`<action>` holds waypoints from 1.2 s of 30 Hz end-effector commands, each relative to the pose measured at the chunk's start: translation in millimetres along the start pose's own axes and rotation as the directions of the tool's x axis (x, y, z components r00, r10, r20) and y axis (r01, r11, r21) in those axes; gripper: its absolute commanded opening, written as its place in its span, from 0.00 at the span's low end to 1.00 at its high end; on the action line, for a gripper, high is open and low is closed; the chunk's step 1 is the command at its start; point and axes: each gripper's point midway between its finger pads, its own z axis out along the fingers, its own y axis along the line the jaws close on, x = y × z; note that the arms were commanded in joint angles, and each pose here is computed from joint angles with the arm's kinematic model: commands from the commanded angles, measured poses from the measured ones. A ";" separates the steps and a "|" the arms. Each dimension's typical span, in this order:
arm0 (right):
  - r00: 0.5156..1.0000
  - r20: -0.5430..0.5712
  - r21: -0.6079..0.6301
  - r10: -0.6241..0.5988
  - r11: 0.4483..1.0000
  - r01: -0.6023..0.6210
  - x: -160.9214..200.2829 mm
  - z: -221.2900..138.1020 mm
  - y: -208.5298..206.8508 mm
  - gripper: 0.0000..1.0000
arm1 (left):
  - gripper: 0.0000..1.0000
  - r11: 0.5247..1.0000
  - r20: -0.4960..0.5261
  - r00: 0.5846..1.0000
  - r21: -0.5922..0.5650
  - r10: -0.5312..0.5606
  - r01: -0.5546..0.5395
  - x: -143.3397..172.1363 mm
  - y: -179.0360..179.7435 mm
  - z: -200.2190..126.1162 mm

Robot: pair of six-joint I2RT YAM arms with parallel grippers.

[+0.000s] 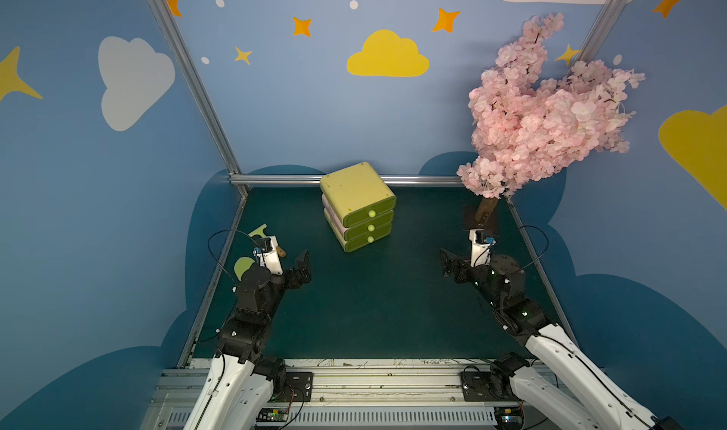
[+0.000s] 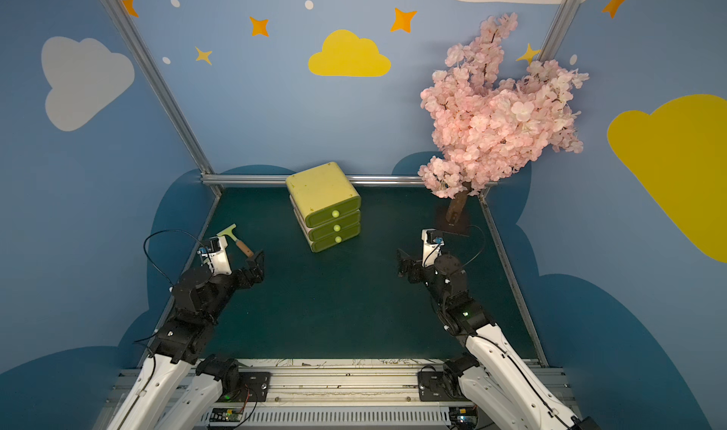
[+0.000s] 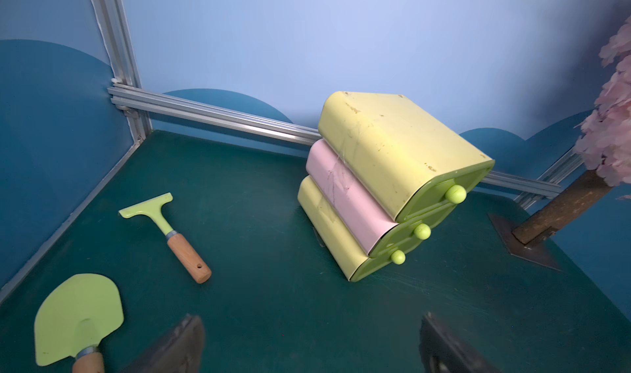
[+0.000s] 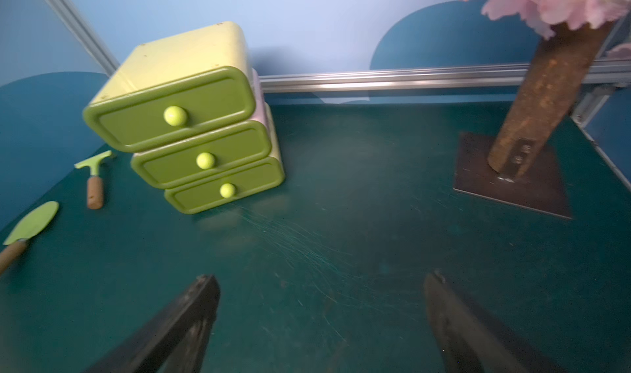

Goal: Place the wired earphones into the drawer by color
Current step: Reset both arms

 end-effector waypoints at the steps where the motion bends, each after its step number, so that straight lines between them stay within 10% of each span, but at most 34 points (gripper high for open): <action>1: 1.000 0.000 0.133 -0.023 0.991 0.022 3.5 -2.1 -25.9 0.98 | 1.00 0.996 0.092 0.992 -0.033 0.090 -0.088 -14.8 4.6 1.5; 15: 0.993 -0.056 0.258 0.102 0.962 -0.084 19.1 21.0 -68.7 0.98 | 1.00 0.971 -0.027 0.988 -0.181 0.154 -0.156 25.7 44.1 68.6; 36: 0.996 -0.036 0.286 -0.077 0.955 0.084 24.8 45.7 -95.8 0.98 | 1.00 0.984 -0.141 0.977 -0.066 0.157 -0.167 111.5 78.2 154.9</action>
